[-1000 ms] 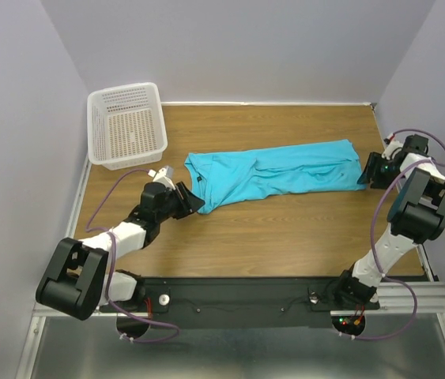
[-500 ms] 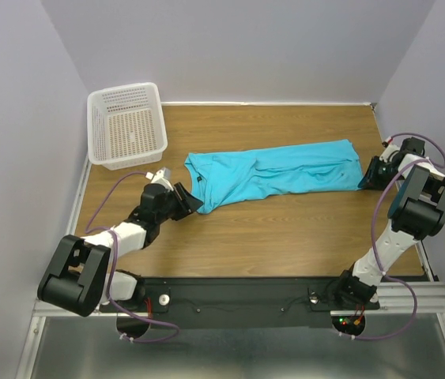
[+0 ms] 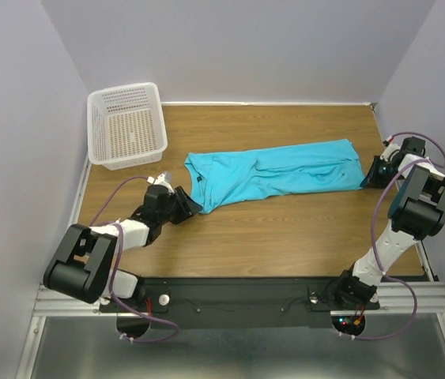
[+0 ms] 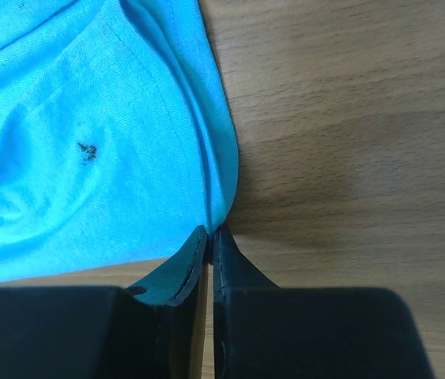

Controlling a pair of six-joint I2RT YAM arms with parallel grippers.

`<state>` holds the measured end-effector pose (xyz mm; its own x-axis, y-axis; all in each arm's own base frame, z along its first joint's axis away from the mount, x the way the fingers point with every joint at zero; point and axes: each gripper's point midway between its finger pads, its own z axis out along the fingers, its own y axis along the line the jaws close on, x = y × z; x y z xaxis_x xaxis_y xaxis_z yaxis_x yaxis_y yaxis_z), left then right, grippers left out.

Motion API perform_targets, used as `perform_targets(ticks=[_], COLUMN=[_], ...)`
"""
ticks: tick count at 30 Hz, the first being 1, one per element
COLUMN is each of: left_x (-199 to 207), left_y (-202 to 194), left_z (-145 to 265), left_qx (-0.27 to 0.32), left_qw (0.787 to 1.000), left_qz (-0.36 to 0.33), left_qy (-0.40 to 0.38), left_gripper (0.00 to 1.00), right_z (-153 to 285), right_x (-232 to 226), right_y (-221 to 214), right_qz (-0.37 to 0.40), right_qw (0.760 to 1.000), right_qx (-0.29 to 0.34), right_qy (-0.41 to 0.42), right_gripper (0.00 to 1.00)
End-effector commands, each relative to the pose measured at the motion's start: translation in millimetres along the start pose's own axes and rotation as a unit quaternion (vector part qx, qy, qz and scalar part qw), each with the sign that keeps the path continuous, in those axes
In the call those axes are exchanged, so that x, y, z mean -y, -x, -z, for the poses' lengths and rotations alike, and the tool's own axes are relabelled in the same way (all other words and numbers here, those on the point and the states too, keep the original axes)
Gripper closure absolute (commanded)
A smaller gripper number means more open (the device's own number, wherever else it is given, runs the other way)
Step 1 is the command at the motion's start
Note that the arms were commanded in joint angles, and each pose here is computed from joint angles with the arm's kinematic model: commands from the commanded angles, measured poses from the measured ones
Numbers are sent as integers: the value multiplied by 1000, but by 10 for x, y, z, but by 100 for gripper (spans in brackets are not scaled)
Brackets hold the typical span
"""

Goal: Fold and stack the t-shirts
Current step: Fold the tshirt

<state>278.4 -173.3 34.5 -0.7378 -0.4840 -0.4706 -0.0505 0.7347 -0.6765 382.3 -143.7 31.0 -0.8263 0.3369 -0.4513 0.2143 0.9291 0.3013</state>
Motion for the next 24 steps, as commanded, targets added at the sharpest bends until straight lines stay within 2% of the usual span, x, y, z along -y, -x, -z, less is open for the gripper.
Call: perform_targets(ticks=[1,6,9,15,17,18,20,22,24], left_x=[85,45,-11,-107,-114,-127,-130,-122,-128], left_y=[53,0,-18,-12,15,5,-5,-5,1], left_z=[-42,-93,-133,-231,-273,-280,-307,-322,-307], left_qx=[-5,-20,-24,-24,-23,-24,-29,-30,-28], left_qw=[1000,1000,1000,999,999,999,999,999,999], left_qz=[-6,0,5,5,1,1,-1,-4,-11], left_qy=[-13,-6,6,25,28,29,28,26,25], left_gripper=[44,44,48,66,76,76,85,100,100], right_z=[35,26,35,71,84,96,101,122,147], right_x=[24,9,0,11,7,11,18,38,79], right_y=[160,172,175,184,176,183,177,178,182], right_qz=[13,12,12,19,21,23,24,26,24], right_qw=[1000,1000,999,999,999,999,999,999,999], right_qx=[27,29,30,34,34,36,36,38,40], right_qy=[-7,-2,-1,-6,-8,-8,-11,-14,-18], right_gripper=[97,98,99,99,99,99,99,99,99])
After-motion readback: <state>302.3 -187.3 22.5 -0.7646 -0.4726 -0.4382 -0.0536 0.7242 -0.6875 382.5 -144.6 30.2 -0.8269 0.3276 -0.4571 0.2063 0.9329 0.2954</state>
